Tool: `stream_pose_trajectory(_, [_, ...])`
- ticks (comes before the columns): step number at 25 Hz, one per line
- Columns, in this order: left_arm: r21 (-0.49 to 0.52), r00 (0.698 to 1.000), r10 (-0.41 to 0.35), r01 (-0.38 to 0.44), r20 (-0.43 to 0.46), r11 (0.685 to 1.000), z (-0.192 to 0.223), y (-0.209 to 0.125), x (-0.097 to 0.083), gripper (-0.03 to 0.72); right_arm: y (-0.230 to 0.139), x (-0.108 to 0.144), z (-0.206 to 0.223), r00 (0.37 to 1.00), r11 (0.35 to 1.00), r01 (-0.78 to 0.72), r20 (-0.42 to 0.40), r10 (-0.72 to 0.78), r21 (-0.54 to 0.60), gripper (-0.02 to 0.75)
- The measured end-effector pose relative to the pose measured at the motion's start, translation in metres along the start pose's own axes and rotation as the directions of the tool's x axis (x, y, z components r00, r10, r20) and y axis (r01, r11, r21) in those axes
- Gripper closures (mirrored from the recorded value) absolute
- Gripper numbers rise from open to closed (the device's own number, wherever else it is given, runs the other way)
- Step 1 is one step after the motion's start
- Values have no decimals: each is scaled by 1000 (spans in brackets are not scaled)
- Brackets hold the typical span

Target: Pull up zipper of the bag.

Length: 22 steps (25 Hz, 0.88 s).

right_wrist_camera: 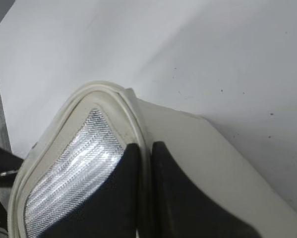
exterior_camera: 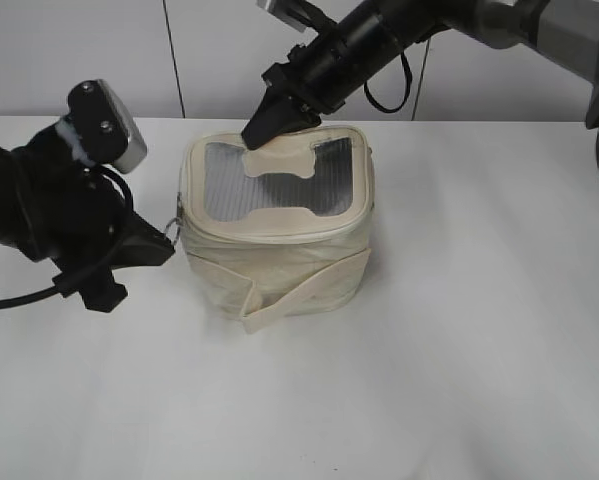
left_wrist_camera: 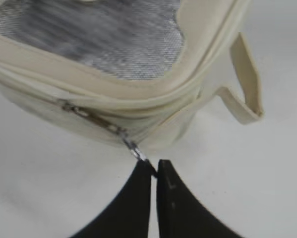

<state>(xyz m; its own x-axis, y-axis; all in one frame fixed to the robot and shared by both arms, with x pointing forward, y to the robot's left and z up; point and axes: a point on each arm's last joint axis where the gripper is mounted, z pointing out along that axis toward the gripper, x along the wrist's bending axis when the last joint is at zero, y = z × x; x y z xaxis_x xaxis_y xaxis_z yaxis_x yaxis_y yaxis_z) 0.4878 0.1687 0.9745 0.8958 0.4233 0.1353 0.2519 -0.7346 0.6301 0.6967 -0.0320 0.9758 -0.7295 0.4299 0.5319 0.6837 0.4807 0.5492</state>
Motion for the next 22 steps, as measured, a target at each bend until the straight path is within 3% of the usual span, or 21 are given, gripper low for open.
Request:
stream_pose_trajectory(9, [24, 998, 7, -9, 68, 1000, 9, 6, -28, 674, -1, -4, -3, 993, 993, -114, 17, 114, -1, 689])
stream_pose_trajectory(15, [8, 985, 74, -77, 156, 997, 14, 19, -57, 673, -1, -5, -3, 989, 990, -142, 31, 142, -6, 689])
stream_pose_trajectory(22, [-60, 991, 131, -128, 42, 990, 36, 45, -90, 673, -1, -6, -3, 988, 989, -148, 31, 148, -7, 689])
